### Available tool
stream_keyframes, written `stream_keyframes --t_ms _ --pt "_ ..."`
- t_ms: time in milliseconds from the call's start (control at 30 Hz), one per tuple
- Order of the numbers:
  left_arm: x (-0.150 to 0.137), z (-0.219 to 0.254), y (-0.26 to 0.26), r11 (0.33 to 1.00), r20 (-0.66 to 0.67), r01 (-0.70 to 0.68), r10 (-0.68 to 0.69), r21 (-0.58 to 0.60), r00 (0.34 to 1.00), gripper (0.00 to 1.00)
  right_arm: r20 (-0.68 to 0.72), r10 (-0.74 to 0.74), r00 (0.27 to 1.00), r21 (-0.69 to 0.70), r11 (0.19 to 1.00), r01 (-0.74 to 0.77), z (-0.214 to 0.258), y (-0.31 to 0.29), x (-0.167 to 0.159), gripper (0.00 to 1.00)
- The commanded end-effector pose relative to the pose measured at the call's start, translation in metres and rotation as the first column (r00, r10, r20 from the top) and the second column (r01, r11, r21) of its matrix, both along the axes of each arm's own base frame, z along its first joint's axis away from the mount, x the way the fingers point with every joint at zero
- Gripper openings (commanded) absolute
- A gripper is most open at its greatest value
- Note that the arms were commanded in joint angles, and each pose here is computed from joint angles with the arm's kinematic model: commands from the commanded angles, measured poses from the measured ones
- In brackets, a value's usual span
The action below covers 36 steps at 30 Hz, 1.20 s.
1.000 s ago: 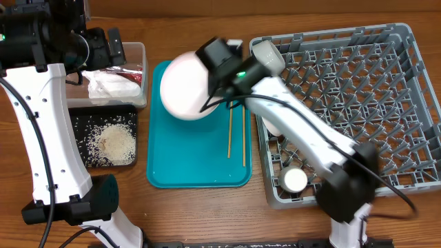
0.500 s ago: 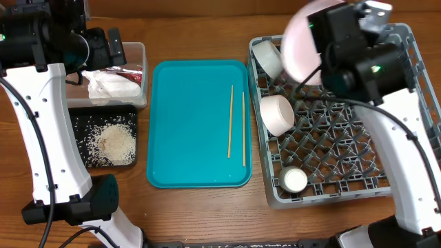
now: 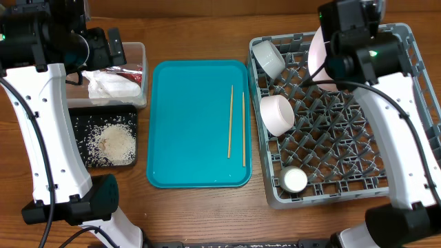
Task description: Sort waste into correct bins and load items into the dishwasher
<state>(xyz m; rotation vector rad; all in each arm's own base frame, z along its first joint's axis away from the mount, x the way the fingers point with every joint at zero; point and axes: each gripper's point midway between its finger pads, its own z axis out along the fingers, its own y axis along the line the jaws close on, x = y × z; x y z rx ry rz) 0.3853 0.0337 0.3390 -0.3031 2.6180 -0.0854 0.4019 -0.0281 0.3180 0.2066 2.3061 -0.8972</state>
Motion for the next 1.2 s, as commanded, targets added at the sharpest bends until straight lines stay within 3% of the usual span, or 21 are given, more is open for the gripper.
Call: stream_keyframes --t_ms 0,267,567,600,633,733,833,967,1167 --pt "0.0 0.006 0.0 1.0 0.02 -0.002 0.002 -0.006 1.0 1.0 -0.058 -0.028 0.998 -0.087 0.996 0.023 -0.023 -0.006 0.014 0.04" --pt "0.0 0.006 0.0 1.0 0.02 -0.002 0.002 -0.006 1.0 1.0 -0.143 -0.018 0.99 -0.211 0.977 -0.013 -0.066 0.0 0.055 0.04" --pt "0.0 0.006 0.0 1.0 0.02 -0.002 0.002 -0.006 1.0 1.0 -0.244 0.117 0.963 -0.092 0.985 -0.143 -0.112 0.044 0.064 0.04" --pt "0.0 0.006 0.0 1.0 0.02 -0.002 0.002 -0.006 1.0 1.0 -0.25 0.13 0.959 -0.067 0.986 -0.151 -0.116 0.05 0.062 0.27" --pt "0.0 0.006 0.0 1.0 0.02 -0.002 0.002 -0.006 1.0 1.0 -0.242 0.121 0.963 -0.058 0.989 -0.139 -0.116 0.051 0.06 0.43" --pt "0.0 0.006 0.0 1.0 0.02 -0.002 0.002 -0.006 1.0 1.0 -0.185 0.077 0.98 -0.01 0.997 -0.08 -0.106 0.051 0.053 0.75" --pt "0.0 0.006 0.0 1.0 0.02 -0.002 0.002 -0.006 1.0 1.0 -0.135 0.124 0.983 0.096 0.989 -0.112 -0.075 0.06 0.047 0.81" --pt "0.0 0.006 0.0 1.0 0.02 -0.002 0.002 -0.006 1.0 1.0 0.042 0.194 0.98 0.237 0.951 -0.199 -0.001 0.074 0.035 0.98" --pt "0.0 0.006 0.0 1.0 0.02 -0.002 0.002 -0.006 1.0 1.0 0.157 0.324 0.933 0.427 0.83 -0.36 0.035 0.108 0.016 1.0"
